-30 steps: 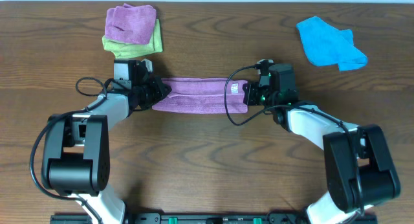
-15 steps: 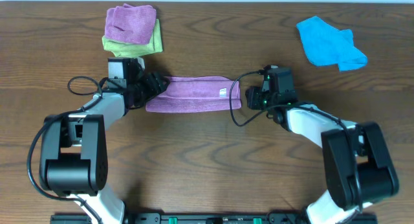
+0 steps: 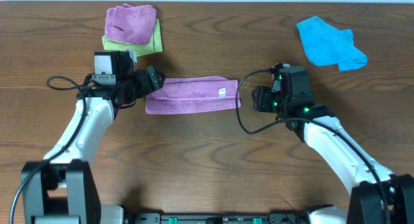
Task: Fold the cloth
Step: 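Lower the folded edge onto the cloth and open both grippers, then grasp the right end of the folded strip with the right gripper, then fold the right end leftward over the strip toward the left gripper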
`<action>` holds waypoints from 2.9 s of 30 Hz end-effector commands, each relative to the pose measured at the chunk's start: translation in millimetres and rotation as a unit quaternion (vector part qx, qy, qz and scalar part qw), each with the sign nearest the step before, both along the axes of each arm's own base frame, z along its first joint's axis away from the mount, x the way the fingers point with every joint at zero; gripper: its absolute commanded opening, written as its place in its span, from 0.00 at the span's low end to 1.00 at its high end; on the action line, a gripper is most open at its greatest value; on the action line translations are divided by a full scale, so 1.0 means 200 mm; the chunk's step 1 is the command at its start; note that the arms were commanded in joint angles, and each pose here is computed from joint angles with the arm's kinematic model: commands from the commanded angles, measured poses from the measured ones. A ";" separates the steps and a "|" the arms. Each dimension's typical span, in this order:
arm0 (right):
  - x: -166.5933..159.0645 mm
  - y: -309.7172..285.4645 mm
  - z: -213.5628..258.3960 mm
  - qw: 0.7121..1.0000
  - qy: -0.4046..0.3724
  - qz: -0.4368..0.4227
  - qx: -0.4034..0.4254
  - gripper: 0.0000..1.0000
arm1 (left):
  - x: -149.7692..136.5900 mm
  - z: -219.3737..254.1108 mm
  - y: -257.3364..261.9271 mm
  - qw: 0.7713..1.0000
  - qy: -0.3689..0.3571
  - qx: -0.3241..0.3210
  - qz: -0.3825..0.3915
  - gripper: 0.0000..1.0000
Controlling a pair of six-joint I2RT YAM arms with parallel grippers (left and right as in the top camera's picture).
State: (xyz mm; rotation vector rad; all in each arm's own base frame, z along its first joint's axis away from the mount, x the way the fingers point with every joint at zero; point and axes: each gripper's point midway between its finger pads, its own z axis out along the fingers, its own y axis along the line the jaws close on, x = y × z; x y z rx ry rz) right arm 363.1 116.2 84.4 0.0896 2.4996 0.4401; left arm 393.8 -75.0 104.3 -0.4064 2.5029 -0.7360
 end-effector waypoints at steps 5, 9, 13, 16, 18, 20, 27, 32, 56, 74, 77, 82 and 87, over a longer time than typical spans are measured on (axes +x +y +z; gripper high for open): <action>-0.07 0.02 -0.01 0.997 0.046 -0.039 0.046 0.49 | 0.04 0.03 -0.01 1.000 -0.009 -0.002 0.008 0.89; -0.08 0.02 -0.03 0.993 0.063 -0.071 0.074 0.48 | 0.05 -0.09 -0.08 1.000 0.014 -0.004 -0.007 0.80; -0.10 0.05 -0.06 0.985 0.078 -0.100 0.114 0.50 | 0.04 -0.23 -0.16 0.999 0.042 -0.006 -0.026 0.67; -0.11 0.07 -0.09 0.978 0.085 -0.116 0.151 0.51 | 0.04 -0.31 -0.15 0.998 0.057 0.006 -0.024 0.62; -0.12 0.08 -0.11 0.974 0.089 -0.126 0.164 0.51 | 0.03 -0.34 -0.15 0.998 0.064 0.009 -0.028 0.60; -0.13 0.09 -0.13 0.972 0.088 -0.131 0.173 0.52 | 0.02 -0.39 -0.14 0.997 0.074 0.017 -0.025 0.58; -0.15 0.17 -0.16 0.973 0.086 -0.124 0.176 0.54 | 0.04 -0.48 -0.10 0.996 0.082 0.036 -0.014 0.56; -0.12 0.24 -0.24 0.970 0.093 -0.129 0.186 0.55 | 0.05 -0.48 -0.09 0.996 0.080 0.045 -0.008 0.55; 0.03 0.39 -0.56 0.951 0.090 -0.161 0.249 0.58 | 0.00 -0.51 -0.09 0.994 0.103 0.043 -0.009 0.54; 0.21 0.35 -0.57 0.979 -0.075 -0.099 0.159 0.01 | -0.08 -0.53 -0.10 0.990 0.138 0.035 -0.016 0.48; 0.25 0.37 -0.45 0.979 -0.105 -0.069 0.158 0.01 | -0.08 -0.52 -0.12 0.989 0.143 0.020 -0.015 0.43; 0.27 0.38 -0.20 0.977 -0.158 -0.031 0.141 0.02 | -0.07 -0.51 -0.12 0.990 0.143 0.013 -0.004 0.35; 0.25 0.39 -0.06 0.975 -0.181 -0.007 0.127 0.02 | -0.04 -0.49 -0.13 0.990 0.137 0.013 -0.004 0.35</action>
